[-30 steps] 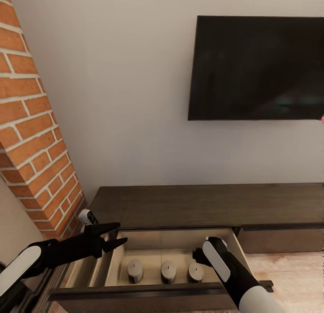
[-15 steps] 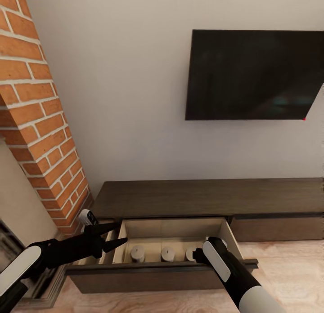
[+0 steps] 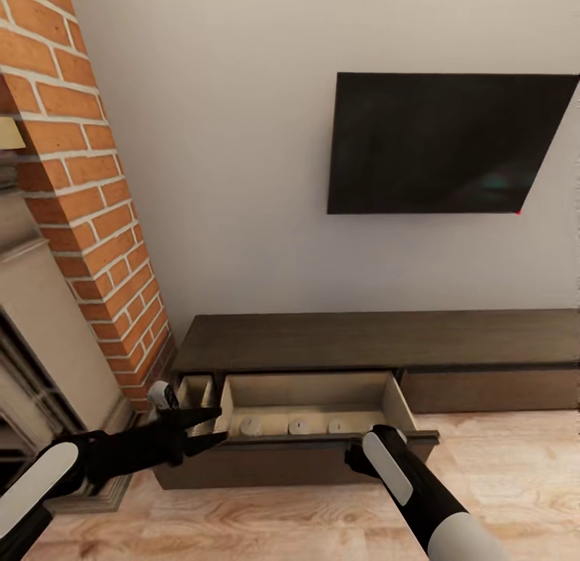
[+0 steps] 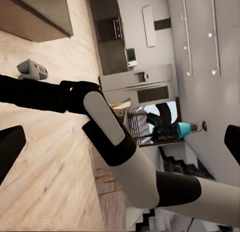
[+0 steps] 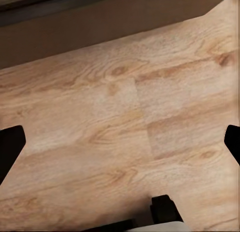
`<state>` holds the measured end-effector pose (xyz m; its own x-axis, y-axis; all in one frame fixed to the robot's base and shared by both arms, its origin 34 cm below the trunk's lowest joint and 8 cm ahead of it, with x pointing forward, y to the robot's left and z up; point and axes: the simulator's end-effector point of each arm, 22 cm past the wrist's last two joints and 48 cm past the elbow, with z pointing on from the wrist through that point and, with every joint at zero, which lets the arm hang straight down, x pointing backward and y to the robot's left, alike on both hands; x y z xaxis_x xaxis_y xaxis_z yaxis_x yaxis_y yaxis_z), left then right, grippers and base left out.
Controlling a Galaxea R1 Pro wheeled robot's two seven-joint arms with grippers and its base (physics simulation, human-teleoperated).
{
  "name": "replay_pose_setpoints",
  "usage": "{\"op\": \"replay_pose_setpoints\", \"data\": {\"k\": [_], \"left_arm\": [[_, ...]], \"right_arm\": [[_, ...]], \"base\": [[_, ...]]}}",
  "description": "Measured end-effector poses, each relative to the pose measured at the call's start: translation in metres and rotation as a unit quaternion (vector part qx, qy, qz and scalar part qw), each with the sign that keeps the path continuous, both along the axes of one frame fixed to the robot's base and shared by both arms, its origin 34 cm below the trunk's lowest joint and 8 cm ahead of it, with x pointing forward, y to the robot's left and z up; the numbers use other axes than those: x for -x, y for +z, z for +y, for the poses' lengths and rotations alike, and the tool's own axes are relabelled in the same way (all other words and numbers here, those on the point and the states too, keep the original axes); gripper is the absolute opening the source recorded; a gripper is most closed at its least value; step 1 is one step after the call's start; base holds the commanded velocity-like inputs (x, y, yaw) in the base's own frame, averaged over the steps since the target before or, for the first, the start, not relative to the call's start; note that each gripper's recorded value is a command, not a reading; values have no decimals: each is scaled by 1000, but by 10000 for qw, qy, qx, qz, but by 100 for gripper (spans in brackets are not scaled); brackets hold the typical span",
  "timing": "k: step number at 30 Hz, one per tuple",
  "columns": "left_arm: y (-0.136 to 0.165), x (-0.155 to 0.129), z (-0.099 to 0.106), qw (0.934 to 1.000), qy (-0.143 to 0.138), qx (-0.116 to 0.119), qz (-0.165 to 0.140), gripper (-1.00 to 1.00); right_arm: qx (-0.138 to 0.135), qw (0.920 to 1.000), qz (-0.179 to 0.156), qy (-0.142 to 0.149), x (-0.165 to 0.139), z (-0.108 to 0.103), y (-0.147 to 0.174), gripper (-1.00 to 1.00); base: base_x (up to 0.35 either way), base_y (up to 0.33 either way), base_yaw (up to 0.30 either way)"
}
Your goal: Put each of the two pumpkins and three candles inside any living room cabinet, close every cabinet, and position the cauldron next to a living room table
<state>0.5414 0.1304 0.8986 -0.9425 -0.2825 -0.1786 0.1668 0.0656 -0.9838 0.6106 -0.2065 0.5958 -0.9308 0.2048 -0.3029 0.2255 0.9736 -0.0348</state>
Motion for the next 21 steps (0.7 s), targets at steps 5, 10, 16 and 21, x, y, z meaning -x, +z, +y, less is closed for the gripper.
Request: {"op": "replay_pose_setpoints", "data": {"k": [5,10,16,21], "left_arm": [[-36,-12,11,9949,249,-941,257,100],[-66,-23,9,9842,497,-1607,555,100],[-128,-23,-9,9496,755,-2800,1186,100],[-185,-42,24,8871,1581,-4169,1196,100]], "right_arm": [[6,10000,27,-5,1,-1,7,100],[7,10000,48,-11,1,-1,15,100],[22,10000,55,10,1,-1,25,100],[114,9997,-186,75,-5,6,33,100]], "base": [[-330,0,0],[-330,0,0],[-330,0,0],[-331,0,0]]}}
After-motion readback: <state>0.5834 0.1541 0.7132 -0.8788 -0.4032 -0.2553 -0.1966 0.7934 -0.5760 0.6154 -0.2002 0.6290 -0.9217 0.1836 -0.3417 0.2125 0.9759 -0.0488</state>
